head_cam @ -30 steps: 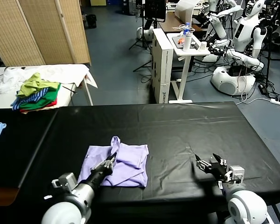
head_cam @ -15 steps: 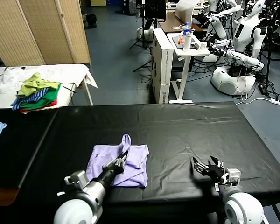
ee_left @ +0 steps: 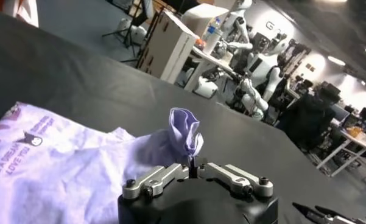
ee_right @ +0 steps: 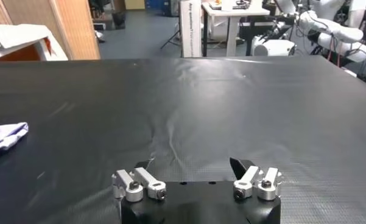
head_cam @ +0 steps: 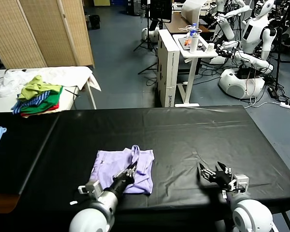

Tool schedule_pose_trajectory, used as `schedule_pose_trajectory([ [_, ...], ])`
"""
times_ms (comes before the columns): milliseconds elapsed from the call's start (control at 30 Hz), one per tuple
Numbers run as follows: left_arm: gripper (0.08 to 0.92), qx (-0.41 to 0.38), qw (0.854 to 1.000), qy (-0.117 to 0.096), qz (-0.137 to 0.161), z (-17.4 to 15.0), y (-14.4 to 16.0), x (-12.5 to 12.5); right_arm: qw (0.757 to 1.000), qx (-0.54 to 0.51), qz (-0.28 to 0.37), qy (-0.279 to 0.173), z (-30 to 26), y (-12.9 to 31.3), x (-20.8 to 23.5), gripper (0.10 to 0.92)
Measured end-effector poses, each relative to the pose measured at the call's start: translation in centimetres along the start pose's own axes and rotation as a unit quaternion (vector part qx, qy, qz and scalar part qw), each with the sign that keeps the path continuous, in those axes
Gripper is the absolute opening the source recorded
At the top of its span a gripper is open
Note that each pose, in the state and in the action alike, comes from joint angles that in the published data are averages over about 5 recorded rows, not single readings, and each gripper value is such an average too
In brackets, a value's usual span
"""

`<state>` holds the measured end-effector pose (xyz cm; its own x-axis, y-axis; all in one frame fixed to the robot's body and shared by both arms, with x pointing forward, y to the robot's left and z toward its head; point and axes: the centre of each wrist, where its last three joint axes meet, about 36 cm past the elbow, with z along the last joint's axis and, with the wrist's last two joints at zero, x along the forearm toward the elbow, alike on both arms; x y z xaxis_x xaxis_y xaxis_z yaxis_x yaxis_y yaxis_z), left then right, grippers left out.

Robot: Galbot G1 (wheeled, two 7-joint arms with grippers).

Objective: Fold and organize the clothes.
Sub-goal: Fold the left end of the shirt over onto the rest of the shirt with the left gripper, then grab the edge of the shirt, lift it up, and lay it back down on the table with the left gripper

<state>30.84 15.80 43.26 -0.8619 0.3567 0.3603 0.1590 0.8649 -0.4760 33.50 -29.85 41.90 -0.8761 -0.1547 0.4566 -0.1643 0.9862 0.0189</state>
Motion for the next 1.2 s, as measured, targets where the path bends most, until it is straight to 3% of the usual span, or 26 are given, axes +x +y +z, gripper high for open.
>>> schedule_pose_trajectory([
  [167,0.625,0.014,1.0,-0.003,0.004,0.4,-1.0,-0.1,0.999,0.013,-0.042,-0.002,-0.2,1.1,0.5,0.907],
  [267,0.781,0.02,1.0,-0.008,0.005,0.4,-1.4,0.2,0.997,0.017,-0.075,-0.005,-0.7,1.8,0.9,0.907],
  [367,0.89,0.007,1.0,-0.029,0.004,-0.4,-1.2,0.7,0.994,0.028,-0.108,-0.011,-1.5,2.7,1.2,0.907],
  [600,0.907,-0.078,0.993,-0.085,-0.026,-3.0,2.1,1.7,0.985,0.051,-0.165,-0.016,-3.1,5.6,1.2,0.907],
  [967,0.907,-0.181,0.975,-0.079,-0.099,-5.0,8.3,3.5,0.975,0.033,-0.219,0.017,-1.5,10.6,-0.6,0.89],
  [1067,0.907,-0.192,0.972,-0.078,-0.11,-5.2,9.0,3.7,0.973,0.029,-0.226,0.023,-1.1,11.3,-0.9,0.818],
  [1200,0.907,-0.197,0.97,-0.076,-0.12,-5.1,9.5,3.9,0.972,0.027,-0.231,0.03,-0.6,11.7,-1.1,0.611],
])
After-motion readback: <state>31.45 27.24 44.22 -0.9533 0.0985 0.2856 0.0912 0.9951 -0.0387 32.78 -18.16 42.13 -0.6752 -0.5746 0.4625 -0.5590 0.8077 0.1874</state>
